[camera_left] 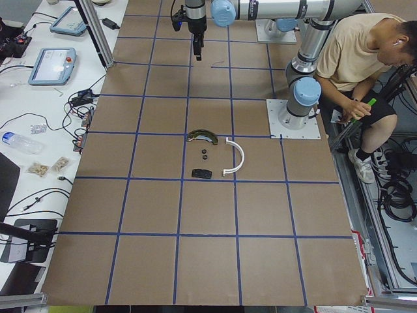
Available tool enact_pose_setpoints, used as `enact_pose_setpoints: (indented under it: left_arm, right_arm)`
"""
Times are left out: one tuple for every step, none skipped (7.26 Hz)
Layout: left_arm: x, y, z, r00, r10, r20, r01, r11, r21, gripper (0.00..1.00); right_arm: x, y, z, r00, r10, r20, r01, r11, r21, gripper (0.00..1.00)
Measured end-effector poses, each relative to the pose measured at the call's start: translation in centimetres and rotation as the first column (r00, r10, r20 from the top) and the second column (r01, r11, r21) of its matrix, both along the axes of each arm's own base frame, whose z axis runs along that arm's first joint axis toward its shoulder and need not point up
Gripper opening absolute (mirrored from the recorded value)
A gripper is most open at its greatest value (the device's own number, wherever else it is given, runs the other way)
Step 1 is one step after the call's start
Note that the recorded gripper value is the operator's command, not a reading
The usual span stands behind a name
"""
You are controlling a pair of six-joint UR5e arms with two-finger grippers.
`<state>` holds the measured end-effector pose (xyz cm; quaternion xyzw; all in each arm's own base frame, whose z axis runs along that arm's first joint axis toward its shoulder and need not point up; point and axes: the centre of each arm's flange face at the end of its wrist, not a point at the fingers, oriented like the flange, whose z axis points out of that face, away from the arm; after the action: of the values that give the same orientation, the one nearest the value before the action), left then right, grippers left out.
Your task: Place bearing gear from tray to pile
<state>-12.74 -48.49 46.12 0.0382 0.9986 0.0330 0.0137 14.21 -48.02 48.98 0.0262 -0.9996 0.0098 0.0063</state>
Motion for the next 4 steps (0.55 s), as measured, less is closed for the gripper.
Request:
enact_pose_setpoints:
  left_arm:
    - [0.05, 0.15, 0.31, 1.000, 0.010, -0.009, -0.010, 1.000, -0.007, 1.00]
    - [-0.10, 0.14, 0.47, 0.999, 0.032, -0.026, -0.033, 0.999, -0.016, 1.00]
    - [-0.22, 0.07, 0.48, 0.998, 0.052, -0.037, -0.053, 0.998, -0.023, 1.00]
    - [-0.23, 0.03, 0.51, 0.997, 0.061, -0.040, -0.062, 0.998, -0.027, 1.00]
  right_arm:
    - [0.01, 0.01, -0.02, 1.000, 0.000, 0.000, 0.000, 1.000, 0.000, 1.00]
    - [0.01, 0.01, -0.01, 1.000, 0.000, 0.000, 0.000, 1.000, 0.000, 1.00]
    - [-0.02, 0.00, 0.00, 1.000, 0.000, 0.000, 0.000, 1.000, 0.000, 1.00]
    - [-0.03, -0.01, 0.02, 1.000, -0.001, 0.000, 0.001, 1.000, -0.001, 1.00]
